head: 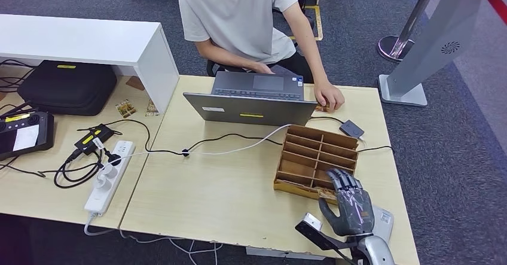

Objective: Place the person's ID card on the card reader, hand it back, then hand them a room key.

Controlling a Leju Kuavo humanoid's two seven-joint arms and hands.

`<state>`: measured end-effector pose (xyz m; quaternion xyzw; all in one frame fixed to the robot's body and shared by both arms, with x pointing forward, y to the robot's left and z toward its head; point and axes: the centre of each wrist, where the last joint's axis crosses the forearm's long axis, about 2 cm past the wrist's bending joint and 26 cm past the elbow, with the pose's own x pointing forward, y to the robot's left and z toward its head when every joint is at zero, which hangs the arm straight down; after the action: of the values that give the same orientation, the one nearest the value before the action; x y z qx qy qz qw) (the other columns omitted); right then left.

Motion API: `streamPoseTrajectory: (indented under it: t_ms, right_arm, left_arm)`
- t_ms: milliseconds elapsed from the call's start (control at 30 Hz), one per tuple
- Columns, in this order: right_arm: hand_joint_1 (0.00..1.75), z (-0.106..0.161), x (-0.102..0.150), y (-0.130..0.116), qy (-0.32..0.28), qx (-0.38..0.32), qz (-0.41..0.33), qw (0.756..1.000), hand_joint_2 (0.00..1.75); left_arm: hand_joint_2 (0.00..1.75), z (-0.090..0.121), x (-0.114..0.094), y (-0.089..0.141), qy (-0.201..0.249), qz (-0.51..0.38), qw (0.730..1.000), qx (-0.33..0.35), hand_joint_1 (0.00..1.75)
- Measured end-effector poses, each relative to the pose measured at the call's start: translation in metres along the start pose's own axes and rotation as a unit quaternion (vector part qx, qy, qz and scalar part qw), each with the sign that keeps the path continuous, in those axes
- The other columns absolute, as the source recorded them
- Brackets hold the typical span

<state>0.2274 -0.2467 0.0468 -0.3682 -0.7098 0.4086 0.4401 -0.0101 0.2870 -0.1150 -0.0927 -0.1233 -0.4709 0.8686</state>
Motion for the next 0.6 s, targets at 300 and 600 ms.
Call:
streamPoseTrajectory:
  t_ms: [300, 600]
  right_arm:
    - [1.75, 0.001, -0.0001, 0.0004, 0.0, 0.002, -0.007, 1.0, 1.75]
    - [1.75, 0.0008, 0.0006, -0.0003, -0.001, 0.005, -0.014, 1.0, 1.75]
  left_arm:
    - [1.75, 0.0, 0.0, 0.0, 0.0, -0.001, 1.0, 0.0, 0.0]
    - [1.75, 0.0001, -0.0001, 0.0003, -0.001, -0.002, 1.0, -0.006, 0.0]
